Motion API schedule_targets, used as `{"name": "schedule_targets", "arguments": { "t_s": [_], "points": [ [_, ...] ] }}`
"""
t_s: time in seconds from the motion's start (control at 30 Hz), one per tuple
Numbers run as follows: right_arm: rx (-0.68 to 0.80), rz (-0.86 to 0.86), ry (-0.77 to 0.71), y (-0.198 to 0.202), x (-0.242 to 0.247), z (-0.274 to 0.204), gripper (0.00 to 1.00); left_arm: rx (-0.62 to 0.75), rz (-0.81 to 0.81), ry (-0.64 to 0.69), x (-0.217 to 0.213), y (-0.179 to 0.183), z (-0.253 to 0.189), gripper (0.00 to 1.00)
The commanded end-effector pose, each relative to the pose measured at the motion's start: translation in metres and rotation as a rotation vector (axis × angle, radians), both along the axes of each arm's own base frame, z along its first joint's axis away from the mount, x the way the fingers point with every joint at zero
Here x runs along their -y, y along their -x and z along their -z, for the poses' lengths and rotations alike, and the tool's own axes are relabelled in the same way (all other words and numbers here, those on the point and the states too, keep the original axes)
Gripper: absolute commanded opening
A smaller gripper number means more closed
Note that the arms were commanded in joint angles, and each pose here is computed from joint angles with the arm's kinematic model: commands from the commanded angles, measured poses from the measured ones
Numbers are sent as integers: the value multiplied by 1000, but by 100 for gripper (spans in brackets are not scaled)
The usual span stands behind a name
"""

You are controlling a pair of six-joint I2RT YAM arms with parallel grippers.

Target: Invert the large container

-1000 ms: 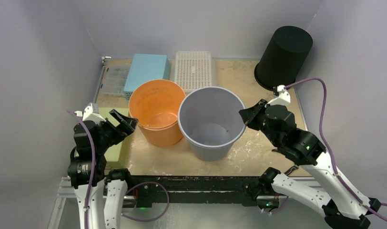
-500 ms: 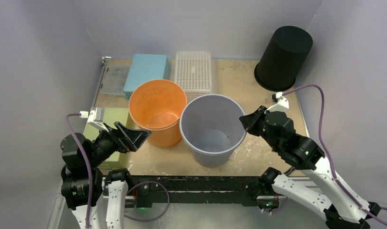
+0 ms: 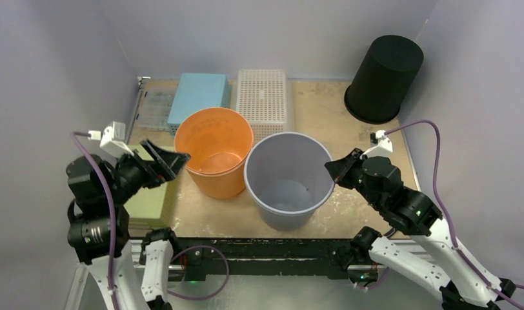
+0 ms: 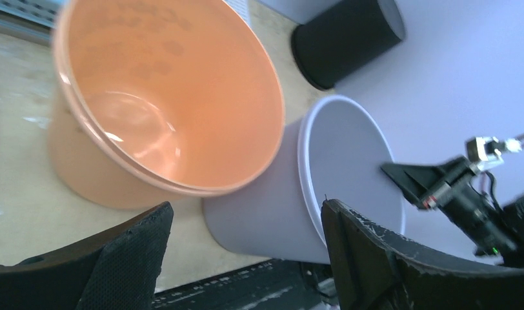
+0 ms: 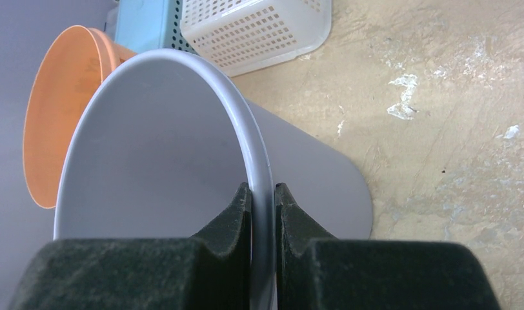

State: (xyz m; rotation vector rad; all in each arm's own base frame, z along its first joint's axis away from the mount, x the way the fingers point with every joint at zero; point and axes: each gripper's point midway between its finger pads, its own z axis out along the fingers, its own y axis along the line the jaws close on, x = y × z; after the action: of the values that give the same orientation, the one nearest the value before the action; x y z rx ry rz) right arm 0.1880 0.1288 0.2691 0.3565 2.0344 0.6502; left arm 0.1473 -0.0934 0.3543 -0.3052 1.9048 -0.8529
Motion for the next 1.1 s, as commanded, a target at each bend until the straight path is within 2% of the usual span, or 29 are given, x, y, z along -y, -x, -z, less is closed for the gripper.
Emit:
{"name": "schedule_targets", "arguments": {
  "t_s": [0.0, 0.13, 0.2, 0.43, 0.67, 0.73, 0.83, 0.9, 1.0, 1.07],
  "points": [
    [52, 2, -110, -6, -12, -24, 0, -6, -131, -133, -35, -31, -19, 83],
    [46, 7, -96, -7, -11, -19, 0, -31, -187, -140, -52, -57, -23, 76],
    [45, 12, -87, -8, -10, -18, 0, 8, -175, -108, -49, -64, -31, 76],
    [37, -15, -93, -13, -22, -13, 0, 2, -168, -124, -55, -78, -36, 76],
    [25, -3, -92, -17, -24, -12, 0, -68, -211, -186, -83, -130, -19, 77],
    [26, 7, -84, -17, -20, -13, 0, -62, -203, -197, -78, -149, -20, 77],
    [30, 23, -70, -17, -16, -15, 0, -94, -140, -300, -33, -180, -14, 77],
    [34, 32, -64, -16, -12, -17, 0, -89, -118, -353, -8, -188, -20, 78],
    [39, 58, -58, -14, -4, -21, 0, 3, -191, -313, -12, -187, -53, 80],
    [46, 68, -61, -12, 1, -21, 0, 41, -142, -260, -1, -179, -69, 79]
  ]
}}
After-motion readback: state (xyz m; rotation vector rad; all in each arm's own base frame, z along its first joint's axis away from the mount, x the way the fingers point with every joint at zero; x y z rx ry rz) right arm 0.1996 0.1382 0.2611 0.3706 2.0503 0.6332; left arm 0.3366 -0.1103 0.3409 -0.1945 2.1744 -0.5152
